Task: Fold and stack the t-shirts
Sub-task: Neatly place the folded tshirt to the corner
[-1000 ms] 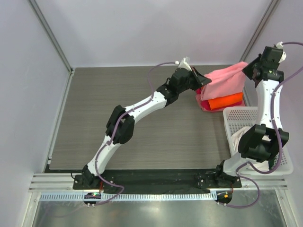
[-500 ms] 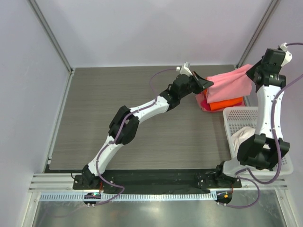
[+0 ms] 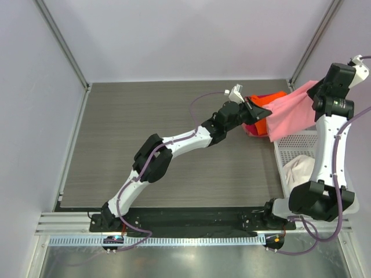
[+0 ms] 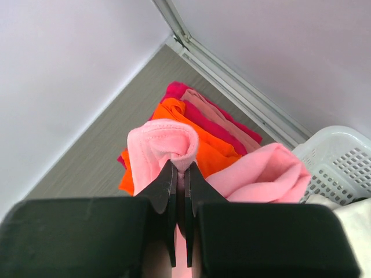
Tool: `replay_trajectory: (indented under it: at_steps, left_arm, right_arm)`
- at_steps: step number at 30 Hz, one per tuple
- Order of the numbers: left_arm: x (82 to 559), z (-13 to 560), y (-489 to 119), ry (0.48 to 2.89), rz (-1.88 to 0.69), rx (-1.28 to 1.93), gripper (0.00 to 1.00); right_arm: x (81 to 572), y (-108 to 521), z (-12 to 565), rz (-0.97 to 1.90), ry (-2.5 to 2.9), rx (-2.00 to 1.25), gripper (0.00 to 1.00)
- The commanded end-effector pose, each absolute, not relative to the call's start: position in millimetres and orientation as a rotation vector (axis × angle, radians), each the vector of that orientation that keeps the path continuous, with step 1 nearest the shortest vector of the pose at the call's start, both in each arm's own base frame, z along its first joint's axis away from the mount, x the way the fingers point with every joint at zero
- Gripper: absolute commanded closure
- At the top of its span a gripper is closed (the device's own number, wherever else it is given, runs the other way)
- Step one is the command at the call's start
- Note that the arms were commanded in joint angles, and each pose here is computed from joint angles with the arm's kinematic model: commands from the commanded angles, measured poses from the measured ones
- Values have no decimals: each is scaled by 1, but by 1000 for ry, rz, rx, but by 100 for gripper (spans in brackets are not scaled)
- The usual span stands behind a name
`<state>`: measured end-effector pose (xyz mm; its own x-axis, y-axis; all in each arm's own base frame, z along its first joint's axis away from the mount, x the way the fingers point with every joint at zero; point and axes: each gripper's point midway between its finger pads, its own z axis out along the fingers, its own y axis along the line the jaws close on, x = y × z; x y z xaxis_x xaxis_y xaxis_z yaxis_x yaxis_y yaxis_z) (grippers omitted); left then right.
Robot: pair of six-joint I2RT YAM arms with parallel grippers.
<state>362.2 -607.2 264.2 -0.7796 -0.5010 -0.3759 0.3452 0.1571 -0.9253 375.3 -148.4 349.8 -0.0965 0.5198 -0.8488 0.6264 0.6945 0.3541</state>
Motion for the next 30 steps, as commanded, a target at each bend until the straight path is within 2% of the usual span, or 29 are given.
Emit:
replay_trajectory:
  at_steps: [1, 8, 14, 18, 22, 24, 25, 26, 27, 28, 30]
  left_arm:
    - [372, 307, -594, 1676, -1720, -192, 100]
    - [389, 302, -590, 1651, -1629, -214, 100]
    - [423, 273, -588, 1685, -1697, -331, 100]
    - [442, 258, -581, 1670, -1608, -346, 100]
    - [478, 260, -570, 1587, -1511, -363, 98]
    - [504, 227, -566, 1586, -1470, -397, 98]
    - [513, 248, -563, 1518, -1494, -402, 97]
    - [523, 243, -561, 1511, -1474, -423, 92]
    - [536, 194, -563, 1559, -1414, -431, 81]
    - [537, 228, -564, 1480, -1449, -399, 64]
    - [541, 202, -565, 1525, -1412, -363, 37]
  right_arm:
    - [392, -157, 345, -120, 1727, 919, 99]
    - [426, -152, 313, -29, 1798, 913, 99]
    - [446, -155, 287, -3, 1839, 942, 99]
    - [459, -157, 276, 10, 1844, 938, 99]
    - [486, -156, 263, 78, 1840, 912, 99]
    - [509, -156, 248, 121, 1845, 898, 99]
    - [523, -153, 250, 172, 1840, 867, 98]
    - [535, -154, 227, 183, 1877, 881, 97]
    - [542, -156, 219, 187, 1888, 885, 96]
    - [551, -159, 222, 193, 1874, 879, 93]
    - [563, -161, 199, 210, 1908, 884, 62]
